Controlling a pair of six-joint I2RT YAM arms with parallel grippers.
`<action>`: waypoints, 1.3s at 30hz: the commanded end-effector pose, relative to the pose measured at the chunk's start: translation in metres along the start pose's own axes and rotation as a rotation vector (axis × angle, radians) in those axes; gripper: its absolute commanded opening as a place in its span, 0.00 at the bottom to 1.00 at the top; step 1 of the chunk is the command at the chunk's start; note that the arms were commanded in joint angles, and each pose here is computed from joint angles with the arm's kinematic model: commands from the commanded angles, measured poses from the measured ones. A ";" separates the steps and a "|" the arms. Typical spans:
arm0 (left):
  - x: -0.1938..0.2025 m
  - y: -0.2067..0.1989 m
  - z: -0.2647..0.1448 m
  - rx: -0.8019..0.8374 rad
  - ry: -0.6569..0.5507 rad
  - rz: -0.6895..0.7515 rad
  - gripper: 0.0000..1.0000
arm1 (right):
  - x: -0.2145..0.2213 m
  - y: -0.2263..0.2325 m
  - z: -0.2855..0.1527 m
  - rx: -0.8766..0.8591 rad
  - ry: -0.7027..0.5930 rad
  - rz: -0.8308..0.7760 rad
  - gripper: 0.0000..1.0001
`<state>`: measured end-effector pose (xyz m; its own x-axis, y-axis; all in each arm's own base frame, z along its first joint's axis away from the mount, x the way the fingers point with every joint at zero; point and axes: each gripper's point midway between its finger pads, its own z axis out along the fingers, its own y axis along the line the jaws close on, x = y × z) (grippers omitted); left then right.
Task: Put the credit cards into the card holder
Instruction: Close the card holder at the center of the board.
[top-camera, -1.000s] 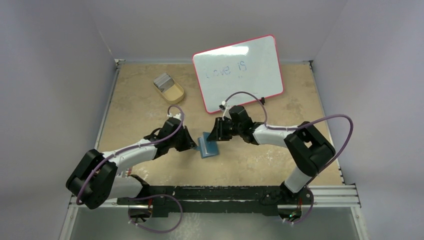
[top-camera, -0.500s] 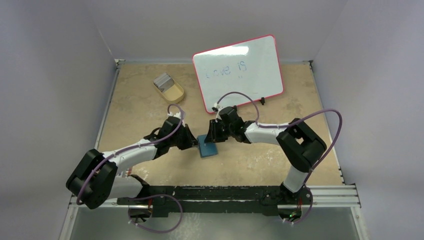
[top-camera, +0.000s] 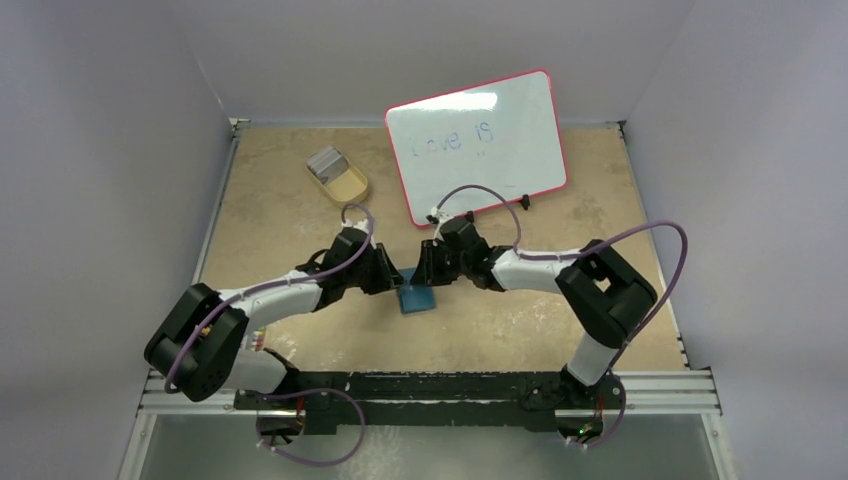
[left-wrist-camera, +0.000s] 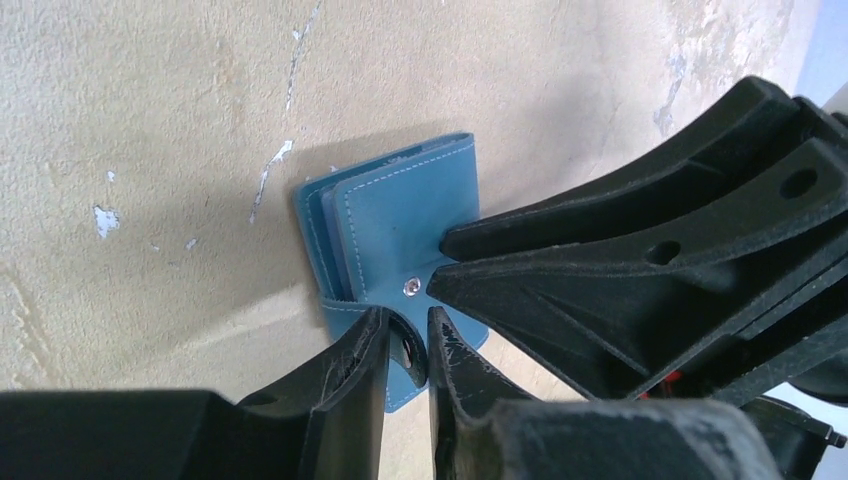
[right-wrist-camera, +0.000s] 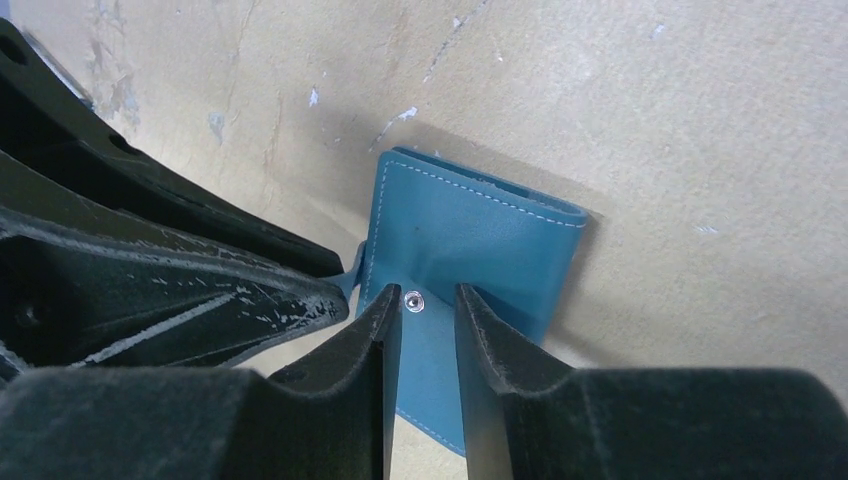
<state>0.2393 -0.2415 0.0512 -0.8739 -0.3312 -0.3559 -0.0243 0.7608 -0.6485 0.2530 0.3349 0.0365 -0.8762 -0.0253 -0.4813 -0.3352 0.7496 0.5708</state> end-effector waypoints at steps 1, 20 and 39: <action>-0.026 -0.027 -0.001 0.068 -0.084 0.046 0.21 | -0.003 -0.004 -0.013 0.024 -0.049 -0.024 0.29; -0.032 -0.018 -0.002 0.006 -0.110 0.046 0.22 | -0.004 0.018 -0.013 -0.057 -0.048 -0.033 0.28; -0.007 0.028 -0.018 -0.122 -0.050 0.060 0.00 | 0.011 -0.001 -0.002 0.033 -0.005 -0.008 0.22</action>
<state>0.2447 -0.1919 0.0457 -0.8268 -0.3273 -0.4575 -0.0957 0.8833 -0.4590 0.2421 0.3349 0.0354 -0.8697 -0.0268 -0.4929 -0.3454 0.7465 0.5688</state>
